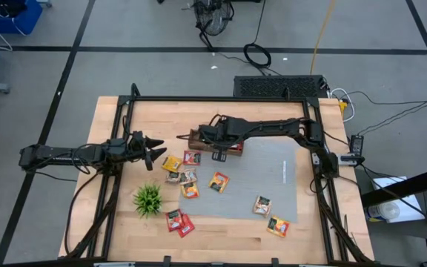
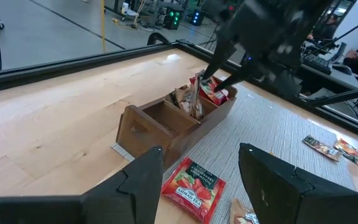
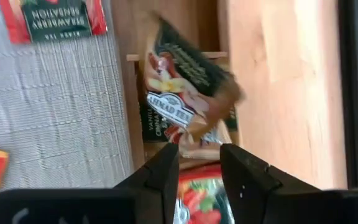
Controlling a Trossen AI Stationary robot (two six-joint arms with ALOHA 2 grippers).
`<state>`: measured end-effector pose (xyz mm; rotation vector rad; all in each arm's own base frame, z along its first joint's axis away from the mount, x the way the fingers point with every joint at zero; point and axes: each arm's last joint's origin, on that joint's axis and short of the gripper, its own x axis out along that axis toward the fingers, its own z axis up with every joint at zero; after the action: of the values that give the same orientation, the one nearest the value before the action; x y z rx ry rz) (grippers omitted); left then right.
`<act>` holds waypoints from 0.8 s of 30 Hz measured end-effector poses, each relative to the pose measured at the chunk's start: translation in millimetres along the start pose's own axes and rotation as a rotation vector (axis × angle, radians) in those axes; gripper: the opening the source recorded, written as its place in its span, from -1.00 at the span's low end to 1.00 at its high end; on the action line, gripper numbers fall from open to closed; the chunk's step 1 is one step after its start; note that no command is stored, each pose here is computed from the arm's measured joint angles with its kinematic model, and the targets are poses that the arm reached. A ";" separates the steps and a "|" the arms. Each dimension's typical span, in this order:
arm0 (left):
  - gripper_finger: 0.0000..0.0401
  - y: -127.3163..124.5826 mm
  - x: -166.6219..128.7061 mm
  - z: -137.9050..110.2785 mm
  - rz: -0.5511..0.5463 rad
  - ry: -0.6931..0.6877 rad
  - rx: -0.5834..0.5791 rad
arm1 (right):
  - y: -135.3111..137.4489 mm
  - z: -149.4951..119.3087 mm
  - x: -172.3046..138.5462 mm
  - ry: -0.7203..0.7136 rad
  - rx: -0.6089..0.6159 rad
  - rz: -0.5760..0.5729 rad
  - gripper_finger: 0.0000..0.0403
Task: Pick & Place Tea
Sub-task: Put the gold tea bag into the middle section of the wooden organizer
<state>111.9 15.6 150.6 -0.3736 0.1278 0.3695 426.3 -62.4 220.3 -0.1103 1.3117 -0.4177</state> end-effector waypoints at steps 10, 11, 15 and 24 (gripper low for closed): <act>0.06 0.0 0.0 -0.1 0.000 0.000 0.000 | -5.0 -14.3 -42.7 0.018 0.067 0.060 -0.13; 0.06 0.0 0.0 0.0 0.000 0.000 0.000 | -5.1 -15.5 -46.4 0.017 0.067 0.060 -0.07; 0.06 0.0 0.0 0.0 0.000 0.000 0.000 | -6.4 -21.0 -67.1 -0.011 0.056 0.066 0.15; 0.06 0.0 0.0 -0.1 0.000 0.000 0.000 | -0.9 -45.7 -123.8 -0.038 -0.014 0.242 0.35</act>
<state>111.9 15.6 150.5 -0.3736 0.1281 0.3692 358.6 -11.8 321.6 0.0288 1.2730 -0.1991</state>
